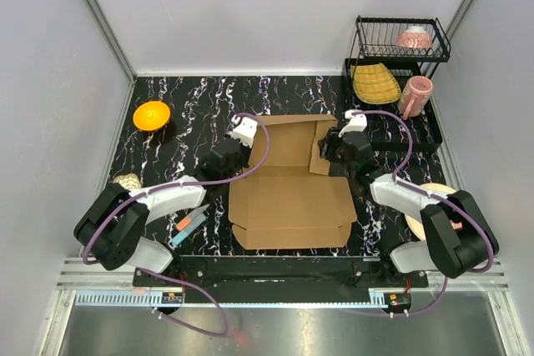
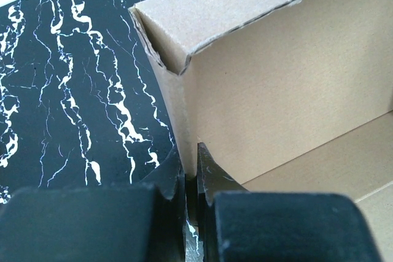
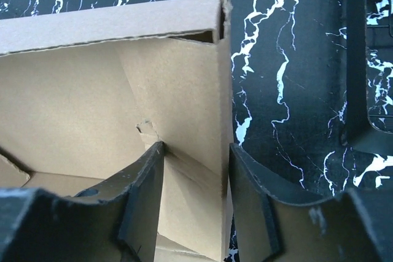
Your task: Fold the paper box
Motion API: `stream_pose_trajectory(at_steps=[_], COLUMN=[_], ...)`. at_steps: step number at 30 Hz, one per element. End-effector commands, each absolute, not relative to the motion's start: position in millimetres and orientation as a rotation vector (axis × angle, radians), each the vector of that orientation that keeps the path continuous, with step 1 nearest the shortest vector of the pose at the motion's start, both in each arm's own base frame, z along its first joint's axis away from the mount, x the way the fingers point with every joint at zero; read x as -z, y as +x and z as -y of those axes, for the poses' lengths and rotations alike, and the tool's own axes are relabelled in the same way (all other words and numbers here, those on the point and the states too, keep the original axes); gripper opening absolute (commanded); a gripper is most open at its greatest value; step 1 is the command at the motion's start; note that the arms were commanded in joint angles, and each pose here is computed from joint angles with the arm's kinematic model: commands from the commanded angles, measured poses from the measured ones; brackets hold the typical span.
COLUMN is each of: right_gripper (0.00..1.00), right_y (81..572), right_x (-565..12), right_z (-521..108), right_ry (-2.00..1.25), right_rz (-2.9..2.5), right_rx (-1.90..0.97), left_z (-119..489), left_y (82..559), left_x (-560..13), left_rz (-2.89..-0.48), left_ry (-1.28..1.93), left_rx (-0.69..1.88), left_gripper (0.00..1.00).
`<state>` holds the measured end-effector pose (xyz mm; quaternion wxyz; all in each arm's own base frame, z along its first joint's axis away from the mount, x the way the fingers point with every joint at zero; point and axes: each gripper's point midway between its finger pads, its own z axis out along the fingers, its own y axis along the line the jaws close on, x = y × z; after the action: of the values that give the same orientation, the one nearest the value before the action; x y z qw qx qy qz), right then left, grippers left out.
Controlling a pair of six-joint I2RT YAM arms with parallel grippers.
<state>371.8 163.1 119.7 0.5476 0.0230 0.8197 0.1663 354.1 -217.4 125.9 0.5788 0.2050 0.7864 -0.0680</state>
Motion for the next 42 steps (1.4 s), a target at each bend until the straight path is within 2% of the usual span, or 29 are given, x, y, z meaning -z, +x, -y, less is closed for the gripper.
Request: stream_pose_trajectory(at_steps=[1, 2, 5, 8, 9, 12, 15, 18, 21, 22, 25, 26, 29, 31, 32, 33, 36, 42], right_gripper=[0.43, 0.37, 0.27, 0.27, 0.37, 0.59, 0.66, 0.66, 0.61, 0.53, 0.48, 0.39, 0.31, 0.37, 0.44, 0.56, 0.67, 0.74], right_y=[374, 375, 373, 371, 371, 368, 363, 359, 358, 358, 358, 358, 358, 358, 357, 356, 354, 349], right_x=[-107, -108, -104, -107, -109, -109, -102, -89, -80, -78, -76, -76, -71, -69, -69, -72, -87, -120], right_z=[-158, -155, -149, -152, -155, -165, -177, -184, -181, -180, -179, -178, -176, -176, -177, -178, -183, -192], right_ry=[0.06, 0.069, 0.082, 0.065, 0.054, 0.013, -0.051, -0.092, -0.098, -0.102, -0.103, -0.105, -0.103, -0.108, -0.1, -0.093, -0.073, -0.072], right_rz=[-1.999, -2.001, -2.036, -2.05, -2.05, -2.076, -2.119, -2.165, -2.199, -2.207, -2.222, -2.222, -2.236, -2.244, -2.244, -2.233, -2.185, -2.149], right_rx=[-0.338, -0.324, -0.281, -0.278, -0.288, -0.323, -0.335, -0.317, -0.284, -0.274, -0.257, -0.256, -0.231, -0.23, -0.24, -0.255, -0.329, -0.416], left_z=[258, 257, 253, 248, 246, 247, 248, 249, 248, 249, 249, 249, 250, 251, 250, 249, 248, 244], left_y=[336, 337, 341, 345, 346, 348, 349, 350, 349, 349, 349, 349, 349, 348, 348, 349, 349, 354], left_x=[-134, -135, -138, -144, -146, -153, -155, -157, -157, -158, -158, -159, -160, -159, -158, -159, -155, -142], left_rz=[-1.808, -1.809, -1.811, -1.801, -1.797, -1.78, -1.774, -1.771, -1.77, -1.768, -1.767, -1.766, -1.765, -1.768, -1.769, -1.77, -1.784, -1.835], left_ry=[0.607, 0.6, 0.569, 0.536, 0.529, 0.516, 0.525, 0.531, 0.531, 0.533, 0.534, 0.534, 0.532, 0.532, 0.536, 0.532, 0.542, 0.543], left_rx=[0.352, 0.347, 0.316, 0.293, 0.283, 0.282, 0.279, 0.281, 0.284, 0.284, 0.283, 0.288, 0.292, 0.299, 0.293, 0.289, 0.271, 0.215], left_gripper=[0.0, 0.0, 0.0, 0.0, 0.0, 0.0, 0.0, 0.0, 0.0, 0.0, 0.0, 0.0, 0.0, 0.0, 0.0, 0.0, 0.0, 0.0])
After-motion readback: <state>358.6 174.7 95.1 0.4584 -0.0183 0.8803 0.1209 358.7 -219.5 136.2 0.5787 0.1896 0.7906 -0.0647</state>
